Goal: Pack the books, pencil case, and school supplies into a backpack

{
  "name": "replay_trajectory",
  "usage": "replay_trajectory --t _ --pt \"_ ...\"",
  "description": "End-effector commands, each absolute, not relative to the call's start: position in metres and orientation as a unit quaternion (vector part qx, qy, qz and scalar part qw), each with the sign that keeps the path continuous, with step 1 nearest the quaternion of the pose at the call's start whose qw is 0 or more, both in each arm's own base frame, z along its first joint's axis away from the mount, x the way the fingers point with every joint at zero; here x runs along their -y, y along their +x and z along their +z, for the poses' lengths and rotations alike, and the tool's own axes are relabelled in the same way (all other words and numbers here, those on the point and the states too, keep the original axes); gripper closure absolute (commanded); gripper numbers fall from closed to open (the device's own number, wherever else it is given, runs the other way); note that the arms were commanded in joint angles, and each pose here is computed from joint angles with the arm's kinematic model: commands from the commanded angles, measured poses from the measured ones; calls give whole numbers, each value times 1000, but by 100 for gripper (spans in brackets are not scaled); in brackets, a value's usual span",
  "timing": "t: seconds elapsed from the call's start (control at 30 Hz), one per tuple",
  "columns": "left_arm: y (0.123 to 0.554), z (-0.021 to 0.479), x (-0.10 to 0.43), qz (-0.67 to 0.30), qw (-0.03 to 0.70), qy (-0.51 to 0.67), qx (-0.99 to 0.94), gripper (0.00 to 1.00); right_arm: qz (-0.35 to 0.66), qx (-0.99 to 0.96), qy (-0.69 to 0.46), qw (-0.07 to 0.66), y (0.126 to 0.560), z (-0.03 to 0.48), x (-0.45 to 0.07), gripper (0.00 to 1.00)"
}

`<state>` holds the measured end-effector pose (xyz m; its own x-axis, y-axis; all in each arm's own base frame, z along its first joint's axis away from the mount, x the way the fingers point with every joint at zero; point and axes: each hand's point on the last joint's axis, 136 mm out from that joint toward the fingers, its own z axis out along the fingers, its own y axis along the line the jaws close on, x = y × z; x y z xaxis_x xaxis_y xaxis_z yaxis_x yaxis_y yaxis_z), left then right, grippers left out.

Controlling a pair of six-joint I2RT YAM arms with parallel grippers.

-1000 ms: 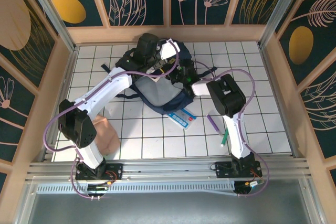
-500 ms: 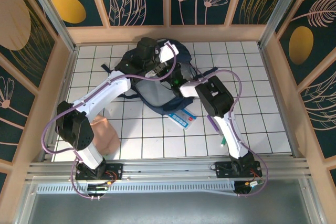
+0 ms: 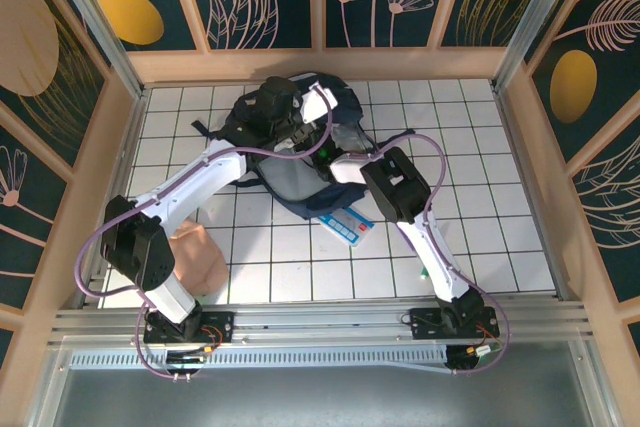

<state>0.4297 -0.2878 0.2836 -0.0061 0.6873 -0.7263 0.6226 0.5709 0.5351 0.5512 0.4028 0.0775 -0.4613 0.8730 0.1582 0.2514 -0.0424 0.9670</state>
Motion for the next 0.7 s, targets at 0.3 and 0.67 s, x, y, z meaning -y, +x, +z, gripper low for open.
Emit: replay_trajectory --t 0.3,0.67 --pt "448 327 267 28 594 414 -689 100 522 -687 438 254 468 111 -346 51" --pt "429 287 269 -5 560 450 -696 100 487 -754 336 285 377 153 -279 53"
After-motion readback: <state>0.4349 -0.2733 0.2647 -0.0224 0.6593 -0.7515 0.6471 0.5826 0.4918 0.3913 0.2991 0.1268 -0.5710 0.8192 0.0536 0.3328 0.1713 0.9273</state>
